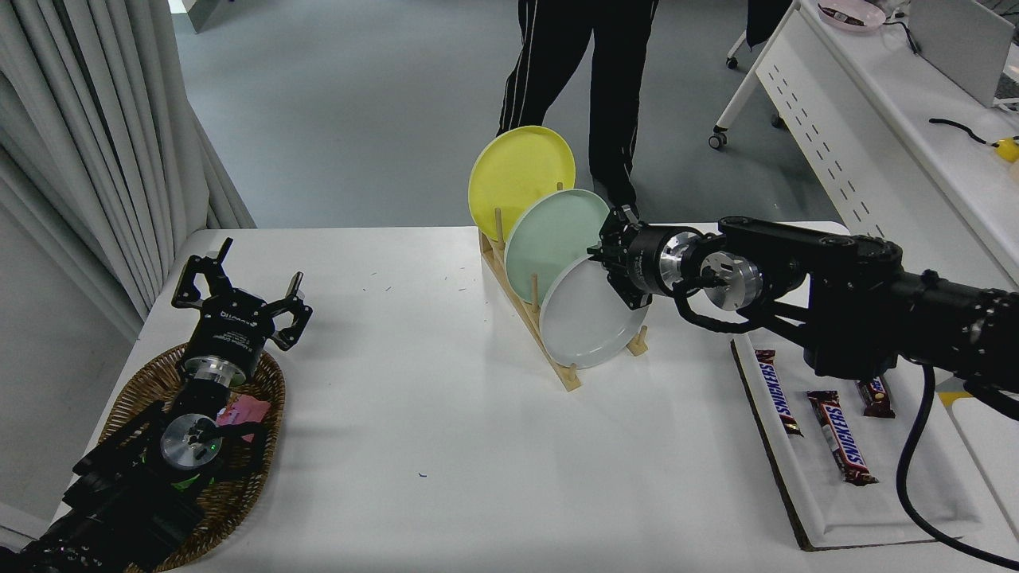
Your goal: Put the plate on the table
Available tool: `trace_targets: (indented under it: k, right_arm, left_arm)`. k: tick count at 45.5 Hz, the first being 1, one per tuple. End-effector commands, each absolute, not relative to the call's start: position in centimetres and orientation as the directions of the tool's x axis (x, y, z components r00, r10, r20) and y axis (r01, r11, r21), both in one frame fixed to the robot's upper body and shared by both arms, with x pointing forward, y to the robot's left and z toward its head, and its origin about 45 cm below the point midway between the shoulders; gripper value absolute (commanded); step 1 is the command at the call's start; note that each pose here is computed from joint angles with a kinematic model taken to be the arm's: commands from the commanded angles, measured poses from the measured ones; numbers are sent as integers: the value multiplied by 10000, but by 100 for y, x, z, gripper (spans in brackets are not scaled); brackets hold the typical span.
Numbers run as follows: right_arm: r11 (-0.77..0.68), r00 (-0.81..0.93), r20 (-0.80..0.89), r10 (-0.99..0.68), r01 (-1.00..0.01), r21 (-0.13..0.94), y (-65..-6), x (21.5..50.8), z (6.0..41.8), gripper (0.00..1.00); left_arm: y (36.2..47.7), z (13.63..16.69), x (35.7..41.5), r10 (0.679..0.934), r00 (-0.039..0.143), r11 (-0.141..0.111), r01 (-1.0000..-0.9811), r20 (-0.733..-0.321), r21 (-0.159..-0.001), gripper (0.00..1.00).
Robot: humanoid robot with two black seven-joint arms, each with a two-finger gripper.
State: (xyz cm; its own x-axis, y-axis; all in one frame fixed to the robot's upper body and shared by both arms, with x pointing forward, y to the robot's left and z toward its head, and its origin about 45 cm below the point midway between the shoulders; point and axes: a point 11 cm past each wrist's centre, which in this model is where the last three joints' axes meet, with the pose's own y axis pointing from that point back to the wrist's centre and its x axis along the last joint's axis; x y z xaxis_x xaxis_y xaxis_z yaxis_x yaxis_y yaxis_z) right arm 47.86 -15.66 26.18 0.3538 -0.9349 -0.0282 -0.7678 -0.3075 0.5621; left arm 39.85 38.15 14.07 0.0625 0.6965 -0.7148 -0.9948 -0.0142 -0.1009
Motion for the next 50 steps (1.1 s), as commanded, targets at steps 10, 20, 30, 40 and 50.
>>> trace_targets:
  k: [10,20,30,40,50]
  right_arm:
    - [-3747,3217,-1922,-9271,-7947,4775,-1373,4756,3441,0]
    - [-4238,3311,-2698,-9042,-7736,4711,-1219,4587,3746,0]
    - [-4589,2995,-3749,-8774,-7523,4728,-1044,4361,4223,0]
    - [-4986,3231,-3970,-8591,-7036,5063,-930,4141,4239,0]
    - [-5296,3203,-4301,-8441,-6237,5749,-832,3985,3999,0]
  left_arm:
    - [3816,1408,3985,6964,629,-147,-9947,-7149,-1018,100]
    - [3814,1406,3985,6964,629,-136,-9948,-7149,-1008,100]
    - [3815,1405,3985,6969,615,-146,-9949,-7146,-998,100]
    - [3814,1406,3985,6964,629,-136,-9948,-7149,-1008,100]
    - [3816,1408,3985,6964,629,-147,-9947,-7149,-1018,100]
